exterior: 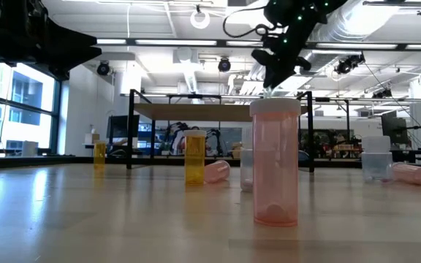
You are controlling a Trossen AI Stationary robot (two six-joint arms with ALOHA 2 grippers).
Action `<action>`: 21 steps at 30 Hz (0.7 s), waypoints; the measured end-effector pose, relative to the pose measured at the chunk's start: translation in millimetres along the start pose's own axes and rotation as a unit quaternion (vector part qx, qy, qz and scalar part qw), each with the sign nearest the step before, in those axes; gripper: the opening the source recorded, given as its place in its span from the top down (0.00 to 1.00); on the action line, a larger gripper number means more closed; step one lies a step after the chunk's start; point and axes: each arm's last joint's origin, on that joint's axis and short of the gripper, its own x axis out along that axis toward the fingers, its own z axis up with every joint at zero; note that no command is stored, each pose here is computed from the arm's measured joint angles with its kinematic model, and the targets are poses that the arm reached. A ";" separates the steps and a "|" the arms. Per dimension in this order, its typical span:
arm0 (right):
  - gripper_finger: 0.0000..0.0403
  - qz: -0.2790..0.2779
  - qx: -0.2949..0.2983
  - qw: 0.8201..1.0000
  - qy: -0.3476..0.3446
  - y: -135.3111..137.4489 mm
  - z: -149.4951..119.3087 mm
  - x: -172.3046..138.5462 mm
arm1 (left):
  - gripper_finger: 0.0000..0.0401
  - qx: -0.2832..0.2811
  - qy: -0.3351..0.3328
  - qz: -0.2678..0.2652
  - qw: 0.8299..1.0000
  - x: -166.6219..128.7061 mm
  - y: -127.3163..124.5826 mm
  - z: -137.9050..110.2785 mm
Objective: Pick and place medicine bottles onto shelf by color
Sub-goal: Put the top blue pill bottle on the shelf
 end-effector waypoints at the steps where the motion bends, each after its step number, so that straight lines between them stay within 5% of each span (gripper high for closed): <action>1: 0.78 0.001 -0.001 1.000 0.002 1.3 0.0 1.2 | 0.55 0.000 0.000 0.002 1.000 0.0 0.1 0.0; 21: 0.78 -0.006 0.036 0.998 0.046 10.1 -10.9 8.3 | 0.55 0.001 0.003 0.017 1.000 0.0 1.0 -0.7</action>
